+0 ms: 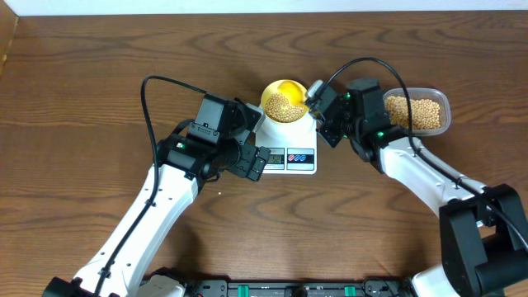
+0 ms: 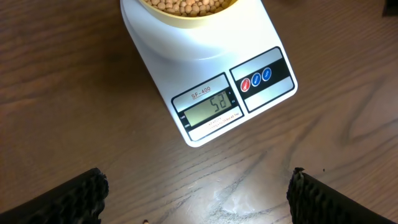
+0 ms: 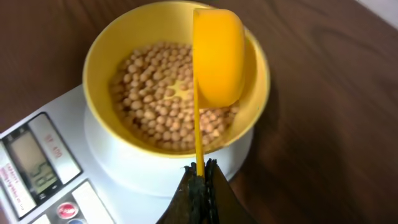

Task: Scoop item into bowl and weigh 50g on scale
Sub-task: 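Tilt the scoop with the right gripper to pour soybeans into the bowl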

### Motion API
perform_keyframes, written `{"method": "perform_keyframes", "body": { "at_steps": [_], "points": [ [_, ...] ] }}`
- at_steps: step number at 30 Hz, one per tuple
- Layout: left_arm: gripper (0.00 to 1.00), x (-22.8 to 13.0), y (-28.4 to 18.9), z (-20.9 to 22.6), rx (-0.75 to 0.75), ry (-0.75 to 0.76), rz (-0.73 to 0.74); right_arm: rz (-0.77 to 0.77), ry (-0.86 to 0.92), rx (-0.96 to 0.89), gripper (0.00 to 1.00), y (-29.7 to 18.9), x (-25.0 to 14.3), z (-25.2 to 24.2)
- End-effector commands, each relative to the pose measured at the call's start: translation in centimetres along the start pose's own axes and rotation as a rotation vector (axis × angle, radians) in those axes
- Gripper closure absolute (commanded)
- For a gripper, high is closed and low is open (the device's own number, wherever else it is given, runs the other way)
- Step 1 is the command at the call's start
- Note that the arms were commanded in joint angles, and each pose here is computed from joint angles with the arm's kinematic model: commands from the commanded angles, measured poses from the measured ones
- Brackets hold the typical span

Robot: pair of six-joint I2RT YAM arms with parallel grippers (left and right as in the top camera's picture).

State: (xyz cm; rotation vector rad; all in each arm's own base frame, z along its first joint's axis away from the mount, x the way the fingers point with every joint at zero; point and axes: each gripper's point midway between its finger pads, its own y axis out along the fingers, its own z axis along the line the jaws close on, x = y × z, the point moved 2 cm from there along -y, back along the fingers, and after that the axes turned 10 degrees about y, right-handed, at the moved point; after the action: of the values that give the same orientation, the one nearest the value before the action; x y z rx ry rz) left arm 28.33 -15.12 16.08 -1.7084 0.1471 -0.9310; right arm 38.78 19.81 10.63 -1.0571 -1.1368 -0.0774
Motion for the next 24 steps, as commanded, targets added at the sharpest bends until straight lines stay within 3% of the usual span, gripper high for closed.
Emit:
{"method": "perform_keyframes", "body": {
  "at_steps": [1, 11, 24],
  "points": [
    [0.05, -0.3, 0.3, -0.1, -0.001, -0.008, 0.012, 0.009, -0.029, 0.014, 0.99, 0.2, 0.0, 0.9],
    [0.05, -0.3, 0.3, -0.1, -0.001, -0.008, 0.012, 0.060, -0.015, 0.082, 0.99, 0.5, -1.3, 2.3],
    [0.05, -0.3, 0.3, -0.1, -0.001, -0.008, 0.012, -0.025, 0.140, 0.149, 0.99, 0.4, 0.8, 3.0]
  ]
}}
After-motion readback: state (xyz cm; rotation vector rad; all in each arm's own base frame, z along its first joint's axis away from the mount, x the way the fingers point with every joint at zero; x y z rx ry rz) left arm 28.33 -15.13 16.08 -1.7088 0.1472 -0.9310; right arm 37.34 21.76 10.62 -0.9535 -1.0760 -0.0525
